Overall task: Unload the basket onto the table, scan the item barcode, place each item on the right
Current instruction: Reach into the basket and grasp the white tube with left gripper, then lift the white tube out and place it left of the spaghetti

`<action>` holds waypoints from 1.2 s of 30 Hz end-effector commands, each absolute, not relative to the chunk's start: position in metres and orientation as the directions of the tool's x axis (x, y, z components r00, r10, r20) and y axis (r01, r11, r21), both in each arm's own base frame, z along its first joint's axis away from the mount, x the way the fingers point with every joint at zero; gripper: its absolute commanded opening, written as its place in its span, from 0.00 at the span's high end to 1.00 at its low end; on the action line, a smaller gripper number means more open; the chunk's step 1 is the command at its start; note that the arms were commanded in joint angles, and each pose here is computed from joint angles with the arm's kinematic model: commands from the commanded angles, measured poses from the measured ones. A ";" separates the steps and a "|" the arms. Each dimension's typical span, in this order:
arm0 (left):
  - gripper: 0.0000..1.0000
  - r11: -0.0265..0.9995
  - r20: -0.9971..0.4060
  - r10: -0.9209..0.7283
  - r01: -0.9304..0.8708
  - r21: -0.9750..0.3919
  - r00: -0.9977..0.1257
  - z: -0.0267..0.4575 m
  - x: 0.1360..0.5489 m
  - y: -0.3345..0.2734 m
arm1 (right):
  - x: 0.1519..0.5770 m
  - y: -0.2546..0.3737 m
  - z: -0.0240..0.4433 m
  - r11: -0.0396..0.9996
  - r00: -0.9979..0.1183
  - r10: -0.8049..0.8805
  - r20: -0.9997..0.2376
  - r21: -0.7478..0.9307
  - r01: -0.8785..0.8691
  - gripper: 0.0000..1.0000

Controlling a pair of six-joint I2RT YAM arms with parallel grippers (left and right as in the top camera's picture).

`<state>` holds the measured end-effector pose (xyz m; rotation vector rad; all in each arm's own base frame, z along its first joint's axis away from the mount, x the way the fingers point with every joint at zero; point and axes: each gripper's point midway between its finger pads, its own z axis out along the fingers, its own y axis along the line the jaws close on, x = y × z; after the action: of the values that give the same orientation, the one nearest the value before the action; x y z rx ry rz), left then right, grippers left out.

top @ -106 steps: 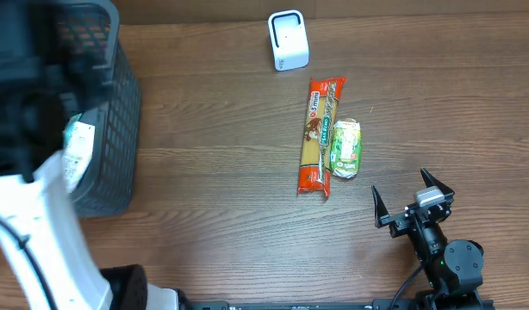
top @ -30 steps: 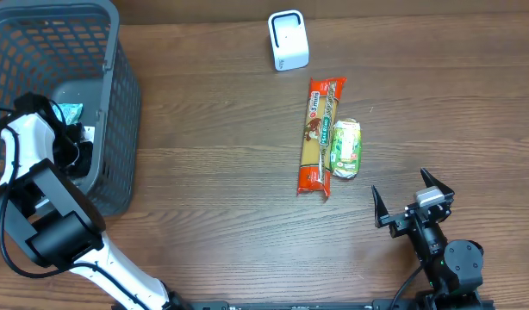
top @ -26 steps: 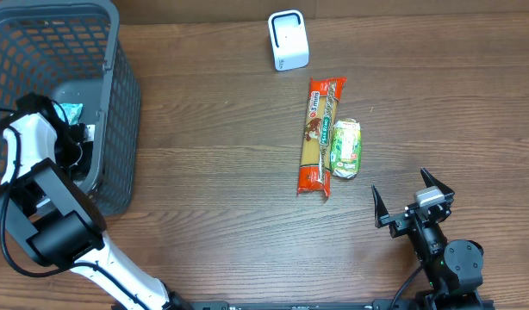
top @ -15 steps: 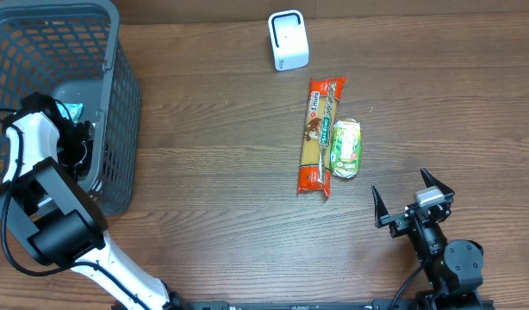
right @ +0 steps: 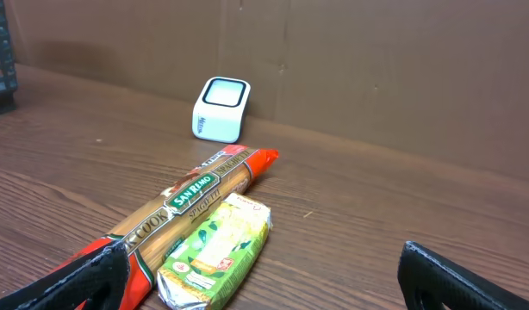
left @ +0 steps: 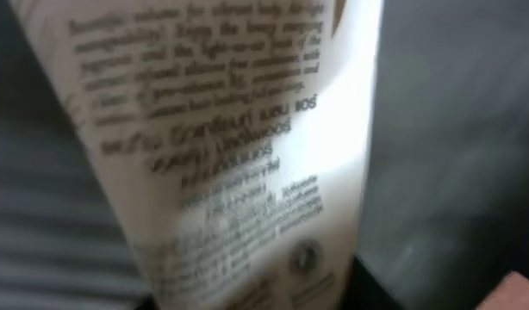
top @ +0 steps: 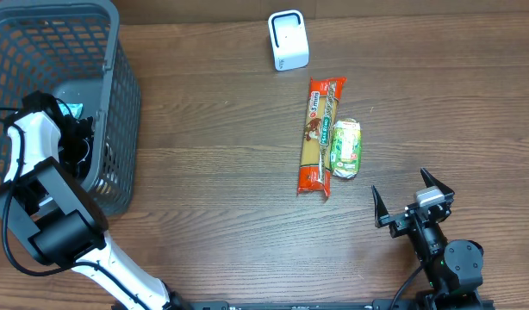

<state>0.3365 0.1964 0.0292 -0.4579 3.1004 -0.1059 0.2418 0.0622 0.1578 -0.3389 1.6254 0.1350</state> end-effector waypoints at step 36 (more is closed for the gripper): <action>0.96 0.538 -0.618 -0.347 0.391 -0.747 -0.706 0.451 0.430 0.005 | 0.242 0.062 0.156 0.948 -0.048 -0.138 -0.989 -0.118 -0.295 0.00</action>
<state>0.4513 0.0758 0.4067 -0.1546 2.1155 -0.9340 0.2418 0.0623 0.1579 -0.3391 1.6250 0.1353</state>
